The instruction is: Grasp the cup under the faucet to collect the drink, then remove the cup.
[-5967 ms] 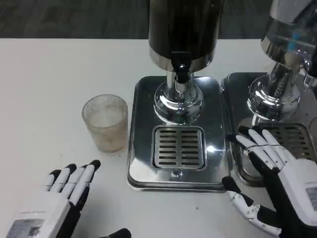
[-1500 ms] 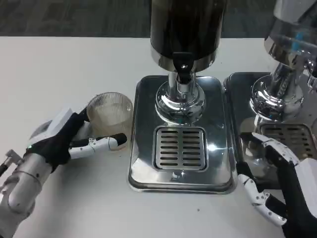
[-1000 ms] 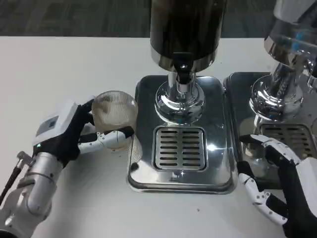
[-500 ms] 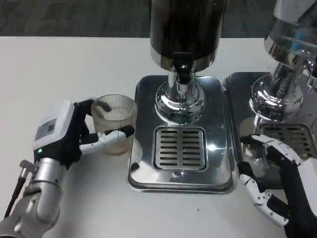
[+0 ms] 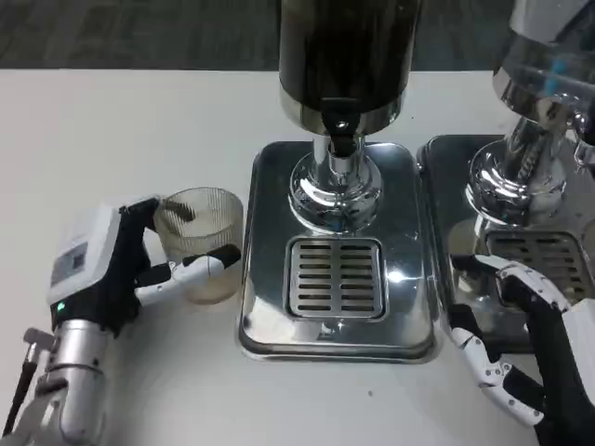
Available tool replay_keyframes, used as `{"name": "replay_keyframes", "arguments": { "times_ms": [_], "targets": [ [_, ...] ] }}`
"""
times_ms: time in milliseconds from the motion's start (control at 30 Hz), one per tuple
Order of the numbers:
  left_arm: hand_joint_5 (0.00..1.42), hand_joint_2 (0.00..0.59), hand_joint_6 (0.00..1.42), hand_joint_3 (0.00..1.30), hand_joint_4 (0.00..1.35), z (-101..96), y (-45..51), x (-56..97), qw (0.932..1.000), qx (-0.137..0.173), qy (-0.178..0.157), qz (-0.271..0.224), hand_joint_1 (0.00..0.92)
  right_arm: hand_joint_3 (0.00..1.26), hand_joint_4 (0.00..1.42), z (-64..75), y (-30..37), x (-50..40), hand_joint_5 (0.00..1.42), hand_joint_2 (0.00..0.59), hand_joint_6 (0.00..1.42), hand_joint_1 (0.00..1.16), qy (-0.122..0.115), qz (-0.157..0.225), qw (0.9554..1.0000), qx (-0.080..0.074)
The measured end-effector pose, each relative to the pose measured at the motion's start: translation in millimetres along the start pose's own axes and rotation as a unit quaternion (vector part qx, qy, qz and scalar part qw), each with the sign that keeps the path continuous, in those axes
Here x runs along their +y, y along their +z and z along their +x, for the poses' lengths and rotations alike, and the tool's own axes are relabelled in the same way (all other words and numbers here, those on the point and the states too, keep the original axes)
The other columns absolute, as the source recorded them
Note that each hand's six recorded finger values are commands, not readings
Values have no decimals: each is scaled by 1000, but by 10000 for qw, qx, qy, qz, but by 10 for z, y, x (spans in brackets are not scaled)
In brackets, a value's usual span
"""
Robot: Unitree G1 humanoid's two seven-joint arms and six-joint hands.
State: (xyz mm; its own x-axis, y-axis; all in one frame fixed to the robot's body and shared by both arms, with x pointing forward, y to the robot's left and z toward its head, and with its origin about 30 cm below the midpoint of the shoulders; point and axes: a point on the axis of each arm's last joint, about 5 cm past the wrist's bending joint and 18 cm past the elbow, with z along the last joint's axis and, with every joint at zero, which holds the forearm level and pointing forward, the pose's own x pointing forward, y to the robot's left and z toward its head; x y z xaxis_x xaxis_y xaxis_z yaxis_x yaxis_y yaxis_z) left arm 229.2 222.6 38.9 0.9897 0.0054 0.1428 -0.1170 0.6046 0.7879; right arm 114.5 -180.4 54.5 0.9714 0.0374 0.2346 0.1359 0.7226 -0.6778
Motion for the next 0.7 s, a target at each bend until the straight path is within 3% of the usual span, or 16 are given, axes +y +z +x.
{"name": "replay_keyframes", "arguments": {
  "times_ms": [133, 233, 400, 700],
  "targets": [
    [1209, 118, 1424, 705, 884, -128, -56, 30, 9998, 49, 131, -137, 360, 370, 285, -11, 1, 4, 236, 421, 386, 398, 3, 16, 10000, 10],
    [1211, 115, 1424, 709, 884, -168, -44, 99, 9990, -88, 360, -268, 355, 370, 285, -11, 4, 5, 236, 423, 386, 396, -10, 41, 10000, -2],
    [1211, 112, 1424, 709, 884, -170, 66, 192, 9956, -441, 621, -540, 354, 370, 285, -2, 8, 9, 236, 427, 384, 391, -13, 64, 10000, -40],
    [1211, 110, 1424, 716, 894, -131, 267, 206, 9916, -850, 494, -841, 354, 370, 285, -1, 9, 8, 236, 429, 380, 386, -41, 124, 9999, -23]
  ]
}}
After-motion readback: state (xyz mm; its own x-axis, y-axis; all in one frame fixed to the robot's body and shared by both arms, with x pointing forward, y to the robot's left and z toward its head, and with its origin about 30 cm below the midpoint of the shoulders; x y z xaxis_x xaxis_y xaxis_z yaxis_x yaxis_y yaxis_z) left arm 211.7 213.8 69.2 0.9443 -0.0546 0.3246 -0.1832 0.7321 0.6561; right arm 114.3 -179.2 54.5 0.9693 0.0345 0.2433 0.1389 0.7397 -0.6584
